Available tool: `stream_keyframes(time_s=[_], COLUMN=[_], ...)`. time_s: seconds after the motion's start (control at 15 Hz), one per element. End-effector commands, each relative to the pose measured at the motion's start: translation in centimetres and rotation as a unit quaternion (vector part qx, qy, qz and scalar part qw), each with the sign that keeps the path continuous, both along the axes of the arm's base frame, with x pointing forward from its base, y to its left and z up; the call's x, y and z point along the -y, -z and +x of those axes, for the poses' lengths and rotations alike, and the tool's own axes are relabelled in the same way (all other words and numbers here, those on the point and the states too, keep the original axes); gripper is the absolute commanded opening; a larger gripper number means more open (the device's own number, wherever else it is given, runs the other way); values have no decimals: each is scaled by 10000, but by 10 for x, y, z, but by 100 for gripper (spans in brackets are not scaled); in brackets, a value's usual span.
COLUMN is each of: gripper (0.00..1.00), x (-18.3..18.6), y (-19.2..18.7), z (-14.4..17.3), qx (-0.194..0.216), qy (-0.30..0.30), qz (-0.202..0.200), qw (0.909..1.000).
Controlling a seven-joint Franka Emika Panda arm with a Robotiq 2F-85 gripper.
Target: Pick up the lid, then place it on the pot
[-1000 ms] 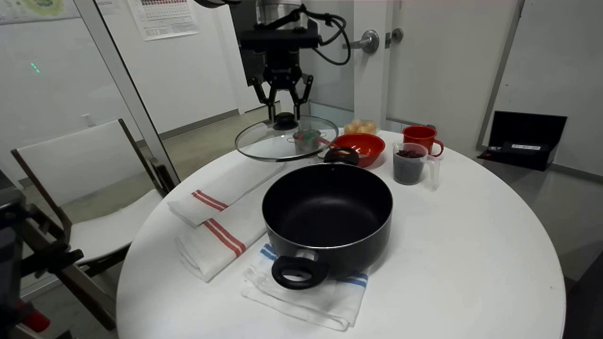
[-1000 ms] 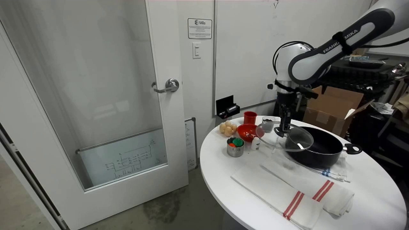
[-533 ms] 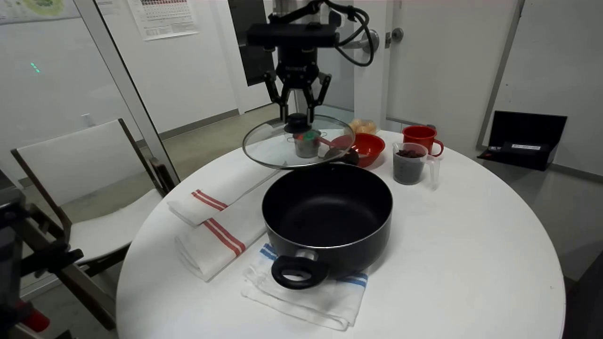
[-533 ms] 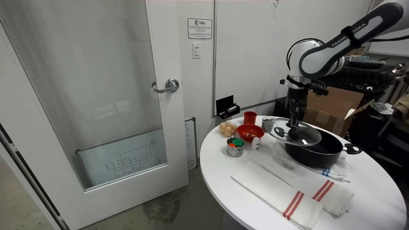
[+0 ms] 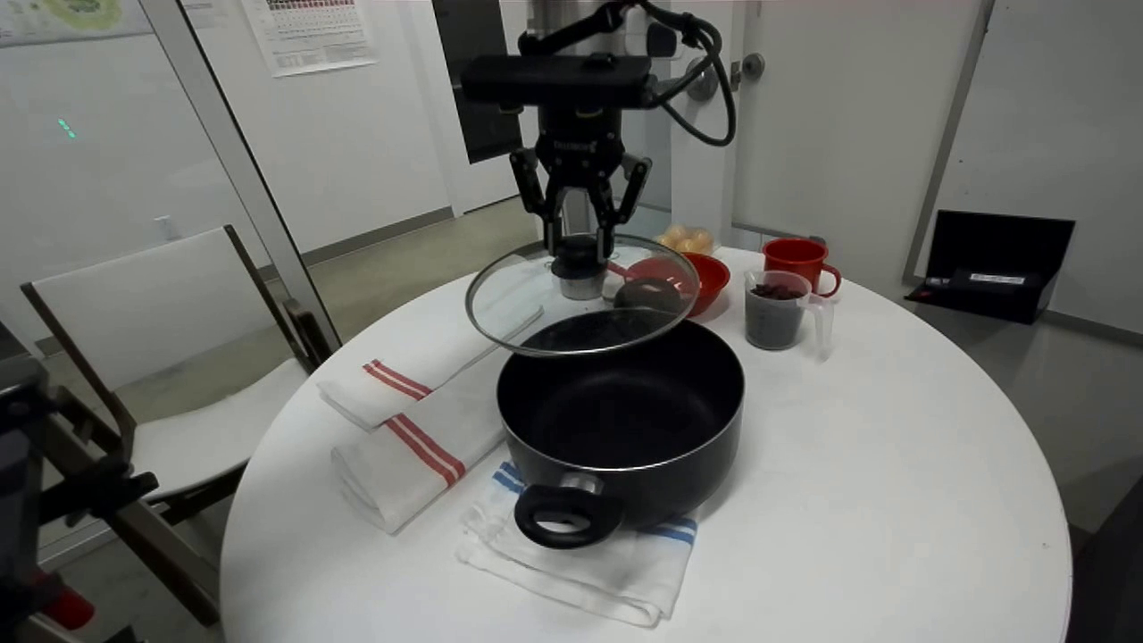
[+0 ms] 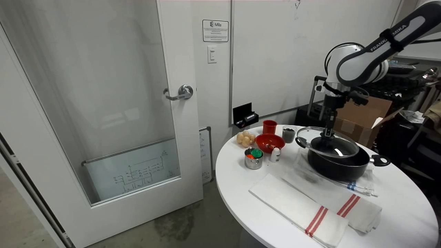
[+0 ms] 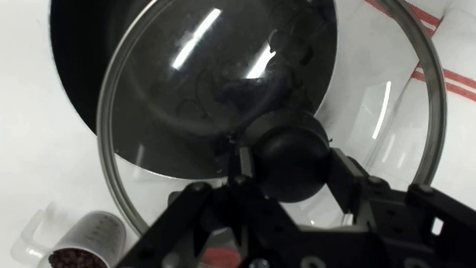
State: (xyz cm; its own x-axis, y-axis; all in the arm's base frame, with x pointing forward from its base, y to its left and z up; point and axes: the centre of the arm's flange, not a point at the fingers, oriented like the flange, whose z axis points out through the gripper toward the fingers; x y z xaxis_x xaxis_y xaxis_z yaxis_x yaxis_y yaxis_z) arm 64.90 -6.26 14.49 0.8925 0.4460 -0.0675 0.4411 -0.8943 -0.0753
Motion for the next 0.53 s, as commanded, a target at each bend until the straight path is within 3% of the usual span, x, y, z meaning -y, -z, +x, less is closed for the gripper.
stream_keyframes(time_s=[0.0, 0.47], gripper=[25, 25], x=[18, 52], y=[-13, 0], z=[-20, -22], qx=[42, -80], qy=[398, 866], qz=[12, 7], qw=[9992, 9962])
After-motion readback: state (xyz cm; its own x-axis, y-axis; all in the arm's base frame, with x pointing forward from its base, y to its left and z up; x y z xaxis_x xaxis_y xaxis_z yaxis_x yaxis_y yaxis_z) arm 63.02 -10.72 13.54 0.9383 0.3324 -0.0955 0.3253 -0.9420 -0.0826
